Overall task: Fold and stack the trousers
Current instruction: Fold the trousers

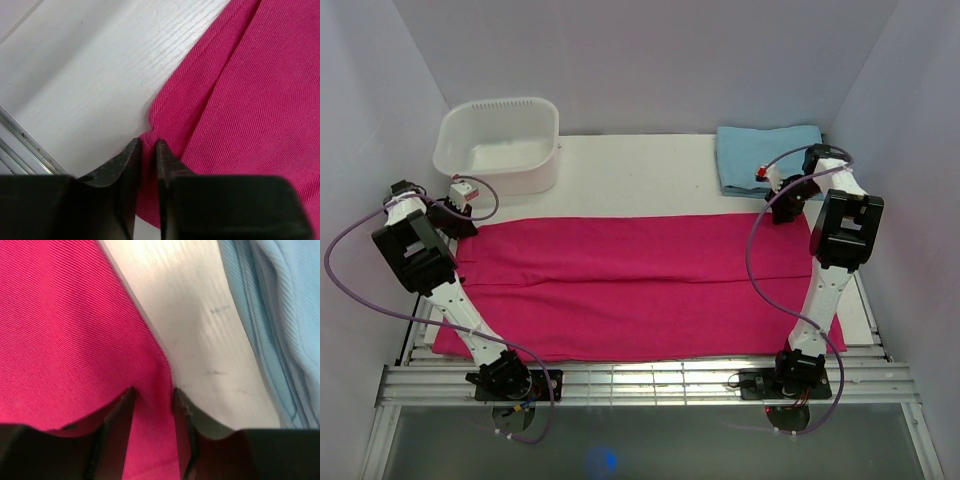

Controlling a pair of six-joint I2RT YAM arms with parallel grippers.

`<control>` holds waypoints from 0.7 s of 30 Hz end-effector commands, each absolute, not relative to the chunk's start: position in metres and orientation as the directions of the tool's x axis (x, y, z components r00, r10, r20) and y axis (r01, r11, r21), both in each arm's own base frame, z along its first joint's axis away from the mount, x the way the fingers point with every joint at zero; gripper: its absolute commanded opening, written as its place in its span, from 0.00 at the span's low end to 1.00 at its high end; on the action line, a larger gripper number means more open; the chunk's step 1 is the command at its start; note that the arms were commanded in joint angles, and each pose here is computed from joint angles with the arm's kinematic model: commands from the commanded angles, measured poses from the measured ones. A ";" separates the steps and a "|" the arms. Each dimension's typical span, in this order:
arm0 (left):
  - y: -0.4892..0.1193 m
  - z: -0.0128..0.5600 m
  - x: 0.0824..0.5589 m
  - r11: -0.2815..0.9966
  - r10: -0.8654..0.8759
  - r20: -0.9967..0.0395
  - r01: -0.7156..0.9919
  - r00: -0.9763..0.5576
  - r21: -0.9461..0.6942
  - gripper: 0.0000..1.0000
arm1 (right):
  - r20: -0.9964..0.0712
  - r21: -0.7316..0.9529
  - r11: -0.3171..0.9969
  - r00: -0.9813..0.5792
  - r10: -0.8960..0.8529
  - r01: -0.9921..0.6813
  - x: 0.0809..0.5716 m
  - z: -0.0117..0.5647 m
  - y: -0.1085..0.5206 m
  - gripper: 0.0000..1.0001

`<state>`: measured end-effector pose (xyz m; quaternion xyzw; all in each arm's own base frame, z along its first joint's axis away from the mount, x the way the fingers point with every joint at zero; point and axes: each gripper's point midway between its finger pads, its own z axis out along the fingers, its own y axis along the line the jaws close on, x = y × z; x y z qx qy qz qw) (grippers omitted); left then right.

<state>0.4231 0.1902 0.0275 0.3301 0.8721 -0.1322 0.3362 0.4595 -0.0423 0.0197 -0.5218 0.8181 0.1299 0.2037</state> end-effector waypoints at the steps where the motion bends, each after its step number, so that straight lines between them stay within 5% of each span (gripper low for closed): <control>1: 0.189 0.027 0.398 0.717 0.544 -0.610 0.697 -0.577 -0.020 0.22 | -0.372 0.032 0.284 -0.275 -0.887 -0.958 0.434 -0.003 -0.051 0.32; 4: 0.191 0.031 0.402 0.718 0.545 -0.615 0.696 -0.569 -0.008 0.01 | -0.364 0.032 0.293 -0.285 -0.887 -0.955 0.435 0.001 -0.053 0.08; 21: 0.214 0.183 0.484 0.820 0.477 -0.822 0.495 -0.311 0.289 0.00 | -0.450 -0.361 0.434 -0.253 -0.856 -0.826 0.510 0.151 -0.104 0.08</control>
